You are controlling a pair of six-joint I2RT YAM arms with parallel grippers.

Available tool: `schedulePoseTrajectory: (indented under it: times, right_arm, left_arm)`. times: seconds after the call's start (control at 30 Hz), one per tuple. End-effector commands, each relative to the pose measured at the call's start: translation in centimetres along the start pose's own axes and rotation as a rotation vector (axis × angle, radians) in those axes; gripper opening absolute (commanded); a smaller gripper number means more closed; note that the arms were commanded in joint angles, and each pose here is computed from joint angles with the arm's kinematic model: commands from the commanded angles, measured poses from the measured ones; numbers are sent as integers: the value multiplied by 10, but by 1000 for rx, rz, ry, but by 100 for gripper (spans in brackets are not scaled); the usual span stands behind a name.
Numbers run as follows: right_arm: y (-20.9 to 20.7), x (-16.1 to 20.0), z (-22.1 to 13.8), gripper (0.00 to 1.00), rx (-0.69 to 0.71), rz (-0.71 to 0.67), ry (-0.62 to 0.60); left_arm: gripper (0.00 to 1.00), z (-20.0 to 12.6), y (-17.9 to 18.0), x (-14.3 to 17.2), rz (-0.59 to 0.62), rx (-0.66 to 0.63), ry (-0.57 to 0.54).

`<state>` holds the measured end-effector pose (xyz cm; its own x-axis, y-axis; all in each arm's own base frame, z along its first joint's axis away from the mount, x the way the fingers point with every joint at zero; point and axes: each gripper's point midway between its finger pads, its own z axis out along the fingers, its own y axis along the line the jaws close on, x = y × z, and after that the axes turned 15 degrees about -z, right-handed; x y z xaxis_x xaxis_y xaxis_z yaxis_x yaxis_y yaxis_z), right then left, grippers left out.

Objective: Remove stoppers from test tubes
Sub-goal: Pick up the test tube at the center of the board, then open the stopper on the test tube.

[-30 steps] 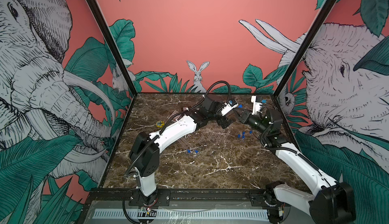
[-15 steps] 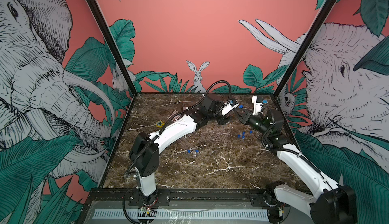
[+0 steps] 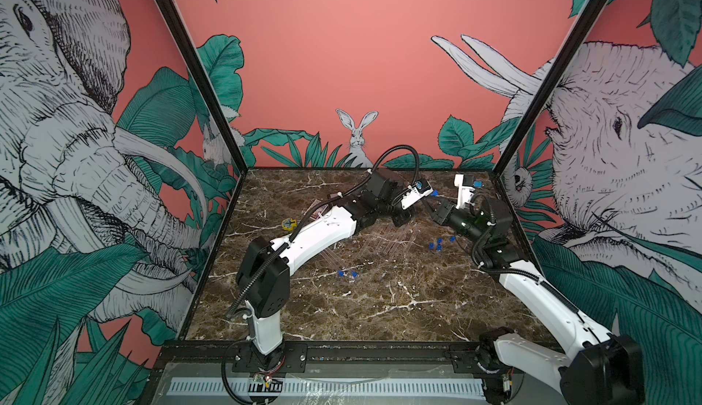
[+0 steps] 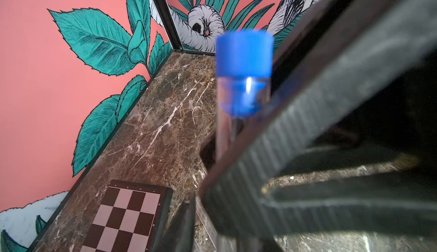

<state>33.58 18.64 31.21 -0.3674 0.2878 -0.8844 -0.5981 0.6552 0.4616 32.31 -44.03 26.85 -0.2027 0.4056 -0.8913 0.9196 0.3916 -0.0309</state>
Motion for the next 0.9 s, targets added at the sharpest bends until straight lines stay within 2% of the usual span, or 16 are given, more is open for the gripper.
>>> schedulePoseTrajectory:
  times: [0.0, 0.2, 0.5, 0.87]
  right_arm:
    - [9, -6, -4, 6, -26, -15, -32]
    - [6, -4, -6, 10, -12, -19, -31]
    - [5, -9, -9, 24, 10, -26, -44]
    - [6, -31, -32, 43, 98, -81, -97]
  left_arm:
    - [25, -7, -5, -16, 15, 16, -30]
    - [18, -9, -5, -19, 24, 6, -34]
    - [0, -11, -4, -18, 31, 1, -32]
    - [0, -14, -6, -12, 19, 1, -20]
